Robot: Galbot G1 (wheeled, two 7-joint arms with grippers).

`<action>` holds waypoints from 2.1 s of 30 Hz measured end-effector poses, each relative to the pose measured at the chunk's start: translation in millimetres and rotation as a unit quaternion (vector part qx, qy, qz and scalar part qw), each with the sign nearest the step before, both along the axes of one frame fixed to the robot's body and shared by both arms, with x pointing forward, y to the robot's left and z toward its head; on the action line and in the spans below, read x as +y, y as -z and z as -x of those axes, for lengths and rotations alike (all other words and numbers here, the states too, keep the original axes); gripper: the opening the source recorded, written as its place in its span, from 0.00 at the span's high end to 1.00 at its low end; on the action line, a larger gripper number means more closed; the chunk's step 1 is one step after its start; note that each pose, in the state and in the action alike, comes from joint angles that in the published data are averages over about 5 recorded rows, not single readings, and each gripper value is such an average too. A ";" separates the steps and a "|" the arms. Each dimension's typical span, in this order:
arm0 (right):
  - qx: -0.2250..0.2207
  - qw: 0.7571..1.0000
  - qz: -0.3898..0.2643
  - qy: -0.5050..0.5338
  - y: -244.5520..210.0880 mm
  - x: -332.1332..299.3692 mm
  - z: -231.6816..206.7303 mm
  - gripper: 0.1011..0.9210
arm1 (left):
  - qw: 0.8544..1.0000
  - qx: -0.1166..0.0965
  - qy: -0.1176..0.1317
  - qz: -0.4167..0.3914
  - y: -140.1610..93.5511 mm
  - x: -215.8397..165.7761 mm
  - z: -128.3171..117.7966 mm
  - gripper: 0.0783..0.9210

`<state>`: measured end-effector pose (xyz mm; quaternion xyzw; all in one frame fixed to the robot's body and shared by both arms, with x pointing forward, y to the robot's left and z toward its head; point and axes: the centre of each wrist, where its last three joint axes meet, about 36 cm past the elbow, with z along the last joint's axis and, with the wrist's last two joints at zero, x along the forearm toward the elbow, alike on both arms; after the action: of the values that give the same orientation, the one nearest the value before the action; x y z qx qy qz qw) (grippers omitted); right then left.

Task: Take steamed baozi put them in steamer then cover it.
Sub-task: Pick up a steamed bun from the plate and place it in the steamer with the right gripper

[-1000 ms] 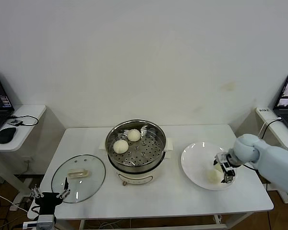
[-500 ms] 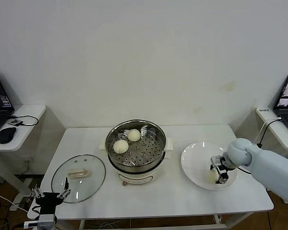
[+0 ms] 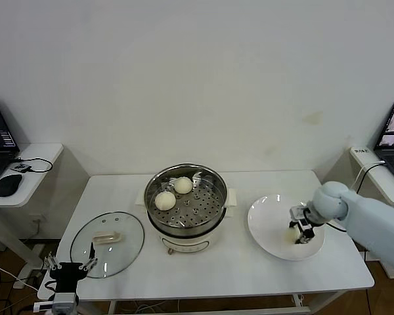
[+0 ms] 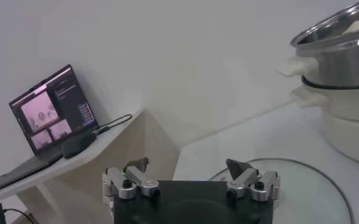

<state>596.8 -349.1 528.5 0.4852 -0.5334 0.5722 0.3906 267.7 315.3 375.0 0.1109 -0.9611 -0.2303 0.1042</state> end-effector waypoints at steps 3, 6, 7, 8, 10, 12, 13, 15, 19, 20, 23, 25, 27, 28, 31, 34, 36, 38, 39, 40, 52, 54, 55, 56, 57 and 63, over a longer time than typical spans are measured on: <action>-0.017 1.000 -0.012 -0.005 -32.8 9.3 -13.2 0.43 | 1.000 -0.001 0.002 0.000 -1.4 -0.7 -0.5 0.12; -0.039 0.999 -0.025 -0.013 -69.7 23.8 -27.2 0.43 | 1.000 -0.002 0.003 0.002 -2.9 -1.3 -1.3 0.12; -0.047 0.998 -0.030 -0.017 -82.4 30.2 -31.5 0.43 | 1.000 -0.003 0.004 0.003 -3.3 -1.4 -1.6 0.12; -0.054 0.998 -0.035 -0.022 -94.8 37.5 -35.4 0.43 | 1.000 -0.003 0.004 0.003 -3.5 -1.5 -1.8 0.12; -0.068 0.996 -0.043 -0.034 -117.5 54.4 -41.8 0.43 | 1.000 -0.003 0.004 0.004 -4.2 -1.8 -2.0 0.12; -0.078 0.994 -0.050 -0.050 -136.6 74.3 -46.5 0.43 | 1.000 -0.004 0.004 0.005 -4.8 -1.5 -2.0 0.12; -0.082 0.994 -0.053 -0.058 -144.1 84.8 -48.4 0.43 | 1.000 -0.004 0.003 0.005 -5.1 -1.2 -2.0 0.12; -0.087 0.992 -0.058 -0.076 -155.6 107.3 -51.7 0.42 | 1.000 -0.005 0.002 0.005 -5.5 -0.2 -1.8 0.12; -0.086 0.987 -0.065 -0.119 -165.1 156.2 -55.6 0.42 | 1.000 -0.005 -0.003 0.005 -5.8 2.6 -1.2 0.12; -0.084 0.986 -0.066 -0.131 -165.0 169.0 -56.0 0.42 | 1.000 -0.005 -0.004 0.005 -5.9 3.4 -1.1 0.12; -0.075 0.981 -0.067 -0.168 -160.3 207.2 -56.0 0.42 | 1.000 -0.006 -0.007 0.004 -6.3 4.9 -0.7 0.12; -0.067 0.977 -0.066 -0.193 -154.4 231.0 -55.3 0.42 | 1.000 -0.006 -0.009 0.004 -6.3 5.3 0.0 0.12; -0.060 0.972 -0.063 -0.216 -146.7 252.1 -54.3 0.42 | 1.000 -0.007 -0.011 0.005 -6.4 5.8 0.8 0.12; -0.056 0.970 -0.060 -0.228 -142.1 262.1 -53.7 0.42 | 1.000 -0.008 -0.013 0.005 -6.5 6.3 1.0 0.12; -0.045 0.962 -0.052 -0.263 -127.6 288.2 -51.6 0.42 | 1.000 -0.010 -0.017 0.006 -7.5 8.2 0.9 0.12; -0.035 0.954 -0.044 -0.296 -113.5 309.6 -48.7 0.42 | 1.000 -0.013 -0.020 0.007 -9.1 9.8 0.9 0.12; -0.028 0.947 -0.038 -0.316 -104.7 321.3 -46.4 0.42 | 1.000 -0.015 -0.022 0.008 -10.0 10.0 1.1 0.12; -0.022 0.941 -0.032 -0.335 -96.6 330.5 -44.0 0.42 | 1.000 -0.016 -0.024 0.008 -10.4 9.8 1.4 0.12; -0.019 0.938 -0.029 -0.344 -93.0 334.2 -42.9 0.42 | 1.000 -0.016 -0.024 0.009 -10.4 9.6 1.7 0.12; -0.016 0.935 -0.027 -0.352 -89.7 337.3 -41.8 0.42 | 1.000 -0.016 -0.025 0.009 -10.4 9.4 2.0 0.12; 0.007 0.910 -0.001 -0.415 -71.2 351.5 -33.3 0.41 | 0.999 -0.018 -0.027 0.011 -10.4 9.0 3.2 0.12; 0.008 0.908 -0.001 -0.420 -71.6 351.7 -32.3 0.38 | 0.999 -0.019 -0.027 0.011 -10.3 8.8 3.2 0.12; 0.008 0.907 -0.001 -0.421 -72.1 351.6 -32.0 0.35 | 0.999 -0.019 -0.027 0.011 -10.3 8.7 3.1 0.12; 0.009 0.906 -0.001 -0.423 -72.9 351.2 -31.7 0.32 | 0.999 -0.019 -0.026 0.011 -10.3 8.5 3.0 0.12; 0.009 0.906 -0.001 -0.423 -73.8 350.4 -31.7 0.29 | 0.999 -0.019 -0.026 0.011 -10.3 8.3 2.9 0.12; 0.004 0.908 -0.007 -0.419 -88.7 340.2 -33.7 0.14 | 0.999 -0.021 -0.023 0.011 -11.5 8.1 0.8 0.12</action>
<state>630.5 -8.9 617.3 0.6690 -0.2835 0.6777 0.1134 266.9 323.5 386.5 0.1372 -0.9627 -0.2152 0.0902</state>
